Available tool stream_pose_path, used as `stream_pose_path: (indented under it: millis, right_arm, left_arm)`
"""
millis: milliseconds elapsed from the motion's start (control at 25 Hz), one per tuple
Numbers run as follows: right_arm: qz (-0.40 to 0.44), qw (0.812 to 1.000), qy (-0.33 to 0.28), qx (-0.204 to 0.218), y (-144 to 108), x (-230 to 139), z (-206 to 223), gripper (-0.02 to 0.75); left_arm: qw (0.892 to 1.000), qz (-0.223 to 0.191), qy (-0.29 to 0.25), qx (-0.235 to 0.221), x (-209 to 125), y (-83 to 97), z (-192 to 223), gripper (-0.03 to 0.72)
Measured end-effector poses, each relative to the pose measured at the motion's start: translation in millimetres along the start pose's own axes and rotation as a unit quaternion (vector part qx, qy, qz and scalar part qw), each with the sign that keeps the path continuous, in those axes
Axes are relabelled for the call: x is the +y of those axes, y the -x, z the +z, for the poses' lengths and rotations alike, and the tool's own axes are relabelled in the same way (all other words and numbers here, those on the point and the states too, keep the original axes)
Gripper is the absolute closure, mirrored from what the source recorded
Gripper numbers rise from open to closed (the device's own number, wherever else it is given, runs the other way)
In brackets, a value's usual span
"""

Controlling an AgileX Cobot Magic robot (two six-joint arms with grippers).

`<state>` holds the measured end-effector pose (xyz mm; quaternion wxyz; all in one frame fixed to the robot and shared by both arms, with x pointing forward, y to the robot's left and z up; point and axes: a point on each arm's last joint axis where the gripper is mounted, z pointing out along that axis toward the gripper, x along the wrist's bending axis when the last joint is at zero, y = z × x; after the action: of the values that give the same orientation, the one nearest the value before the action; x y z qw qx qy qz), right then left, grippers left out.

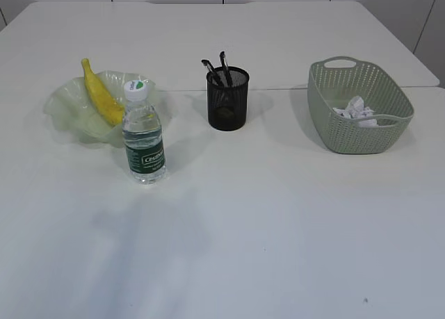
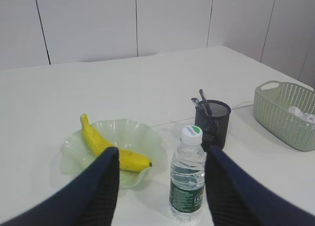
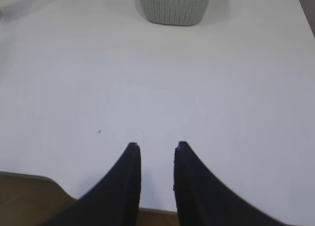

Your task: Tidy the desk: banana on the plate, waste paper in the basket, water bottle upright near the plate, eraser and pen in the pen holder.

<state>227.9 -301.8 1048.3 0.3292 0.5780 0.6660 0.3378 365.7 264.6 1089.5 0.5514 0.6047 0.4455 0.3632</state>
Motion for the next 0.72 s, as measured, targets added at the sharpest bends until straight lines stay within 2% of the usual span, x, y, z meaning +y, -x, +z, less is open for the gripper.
stream_pose_path:
  millis: [720]
  right_arm:
    - [-0.001,1.0,0.009,0.0,-0.1,0.3,4.4,0.56]
  left_arm:
    - [1.0,0.0,0.001,0.002,0.1,-0.3,0.0,0.3]
